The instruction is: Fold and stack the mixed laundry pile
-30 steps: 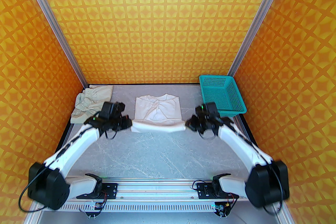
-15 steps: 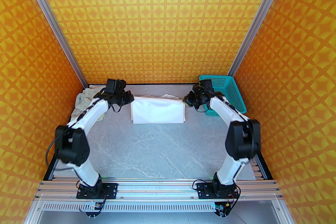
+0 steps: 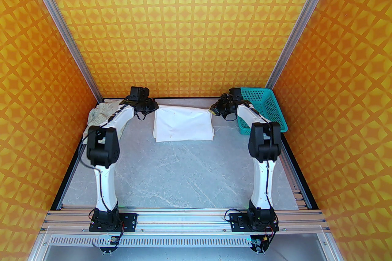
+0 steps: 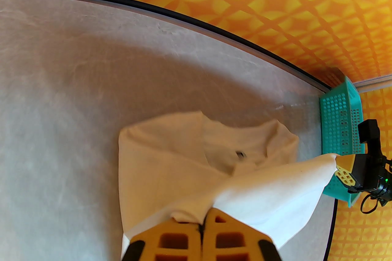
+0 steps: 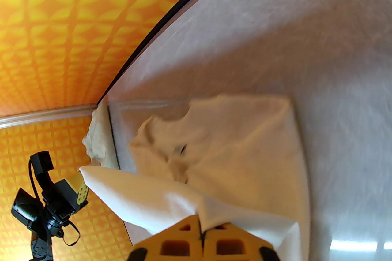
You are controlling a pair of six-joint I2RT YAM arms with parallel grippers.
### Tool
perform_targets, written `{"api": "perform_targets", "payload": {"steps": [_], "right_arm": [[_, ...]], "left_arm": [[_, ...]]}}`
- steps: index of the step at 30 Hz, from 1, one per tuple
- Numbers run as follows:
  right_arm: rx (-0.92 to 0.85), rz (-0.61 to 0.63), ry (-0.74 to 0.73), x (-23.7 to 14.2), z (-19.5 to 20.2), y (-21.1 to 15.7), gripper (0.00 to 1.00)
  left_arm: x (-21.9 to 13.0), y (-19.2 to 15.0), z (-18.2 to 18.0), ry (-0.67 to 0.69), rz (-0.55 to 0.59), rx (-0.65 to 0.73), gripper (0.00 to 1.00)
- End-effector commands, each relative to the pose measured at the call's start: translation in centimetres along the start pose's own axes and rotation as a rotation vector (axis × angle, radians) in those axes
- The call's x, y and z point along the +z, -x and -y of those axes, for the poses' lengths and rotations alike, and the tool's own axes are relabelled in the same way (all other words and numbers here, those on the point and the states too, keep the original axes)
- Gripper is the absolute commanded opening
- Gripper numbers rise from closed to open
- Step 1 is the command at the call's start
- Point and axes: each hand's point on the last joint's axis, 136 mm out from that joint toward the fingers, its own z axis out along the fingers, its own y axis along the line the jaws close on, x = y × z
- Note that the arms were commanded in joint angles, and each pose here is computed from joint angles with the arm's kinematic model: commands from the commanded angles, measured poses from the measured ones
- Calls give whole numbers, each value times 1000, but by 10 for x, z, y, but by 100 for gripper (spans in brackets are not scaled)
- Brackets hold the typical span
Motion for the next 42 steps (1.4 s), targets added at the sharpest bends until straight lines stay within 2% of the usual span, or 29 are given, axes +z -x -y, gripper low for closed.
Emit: {"api": "perform_targets", "payload": {"steps": [1,6,8,12,17,20,23,26,30,37,42], "right_arm": [[-50,46,68,16,1,25,18],[-182,160,157,24,-15,56,45],[-215,179,170,19,-24,61,47],[-271,198,124,-4,-33,52,48],[-306,215,36,-32,-34,13,44],[-321,158,10,-20,-34,-19,43],[-305,110,-11,3,-25,-34,38],[-274,101,19,24,-21,-26,32],[-264,96,-8,48,-8,-3,26],[-87,116,21,66,31,27,28],[-44,87,35,71,48,28,31]], "left_arm": [[14,26,3,-100,70,9,17],[30,47,-8,-181,159,18,29],[26,55,-3,-210,185,30,31],[-3,62,20,-253,231,67,31],[-30,29,45,-248,177,97,31],[-28,-7,61,-241,90,133,30],[-11,-36,65,-236,9,152,30],[8,-43,55,-241,-20,154,29],[36,-36,47,-272,-25,154,25],[67,-20,9,-306,22,36,22],[77,-22,-6,-284,3,23,23]]}}
